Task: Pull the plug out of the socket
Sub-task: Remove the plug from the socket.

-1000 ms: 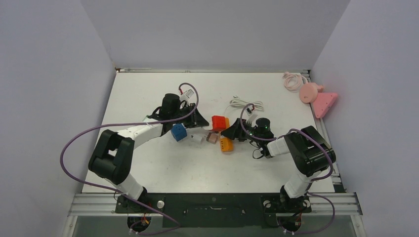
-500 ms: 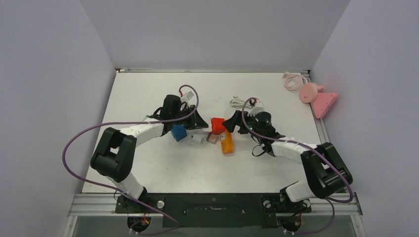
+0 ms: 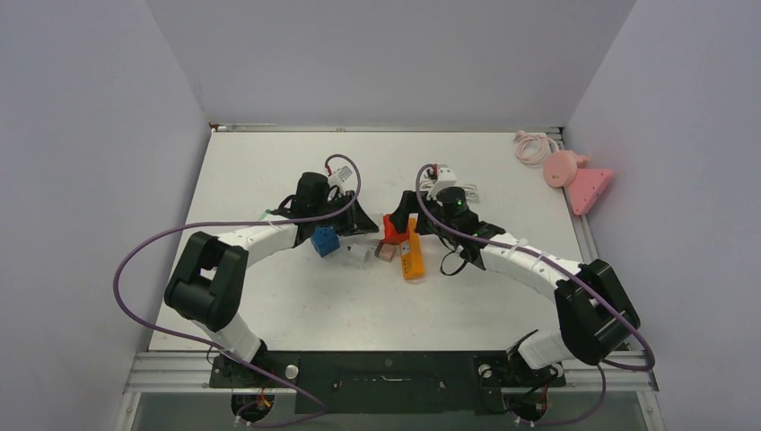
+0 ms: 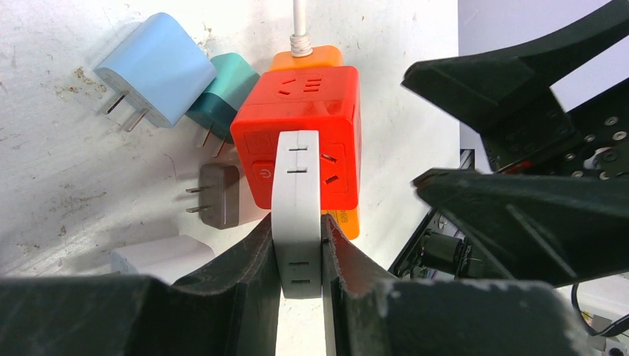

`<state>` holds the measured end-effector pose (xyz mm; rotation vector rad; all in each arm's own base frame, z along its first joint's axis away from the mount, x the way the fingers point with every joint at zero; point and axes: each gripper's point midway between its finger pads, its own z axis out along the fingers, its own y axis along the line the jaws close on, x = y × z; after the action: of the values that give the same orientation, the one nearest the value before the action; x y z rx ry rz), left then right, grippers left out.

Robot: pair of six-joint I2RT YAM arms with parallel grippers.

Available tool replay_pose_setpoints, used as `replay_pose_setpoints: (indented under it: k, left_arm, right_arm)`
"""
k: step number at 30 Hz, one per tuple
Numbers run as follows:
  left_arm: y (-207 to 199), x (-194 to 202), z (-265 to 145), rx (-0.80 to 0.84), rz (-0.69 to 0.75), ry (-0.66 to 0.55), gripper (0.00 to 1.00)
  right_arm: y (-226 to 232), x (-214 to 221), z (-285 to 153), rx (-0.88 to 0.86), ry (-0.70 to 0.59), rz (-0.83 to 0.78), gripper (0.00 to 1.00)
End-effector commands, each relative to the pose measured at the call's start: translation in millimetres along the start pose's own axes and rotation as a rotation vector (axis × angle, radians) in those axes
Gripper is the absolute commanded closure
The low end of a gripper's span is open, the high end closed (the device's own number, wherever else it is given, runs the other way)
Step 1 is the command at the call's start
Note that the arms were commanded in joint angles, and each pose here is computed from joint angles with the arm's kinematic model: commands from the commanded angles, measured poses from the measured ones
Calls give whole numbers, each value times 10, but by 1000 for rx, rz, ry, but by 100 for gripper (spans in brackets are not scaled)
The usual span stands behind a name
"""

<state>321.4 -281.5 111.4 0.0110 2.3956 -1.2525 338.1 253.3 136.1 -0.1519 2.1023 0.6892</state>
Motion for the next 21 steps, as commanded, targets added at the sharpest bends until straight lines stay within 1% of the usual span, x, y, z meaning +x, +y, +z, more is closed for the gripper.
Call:
replay_pose_setpoints:
  k: [1, 6, 15, 16, 19, 21]
  left_arm:
    - [-76, 1, 28, 32, 44, -9, 100]
    - [-86, -5, 21, 33, 47, -11, 100]
    - [-98, -14, 12, 33, 49, -15, 100]
    - [-97, -13, 12, 33, 50, -15, 100]
    - [-94, -12, 12, 32, 50, -15, 100]
    - [-92, -13, 12, 31, 51, -15, 100]
  right_arm:
    - [45, 30, 73, 37, 37, -28, 8]
    - [110, 90, 175, 43, 71, -41, 12]
    - [44, 182, 244, 91, 99, -39, 19]
    - [35, 196, 251, 94, 103, -34, 21]
    - [48, 229, 269, 84, 111, -31, 32]
    - [39, 247, 276, 88, 115, -35, 35]
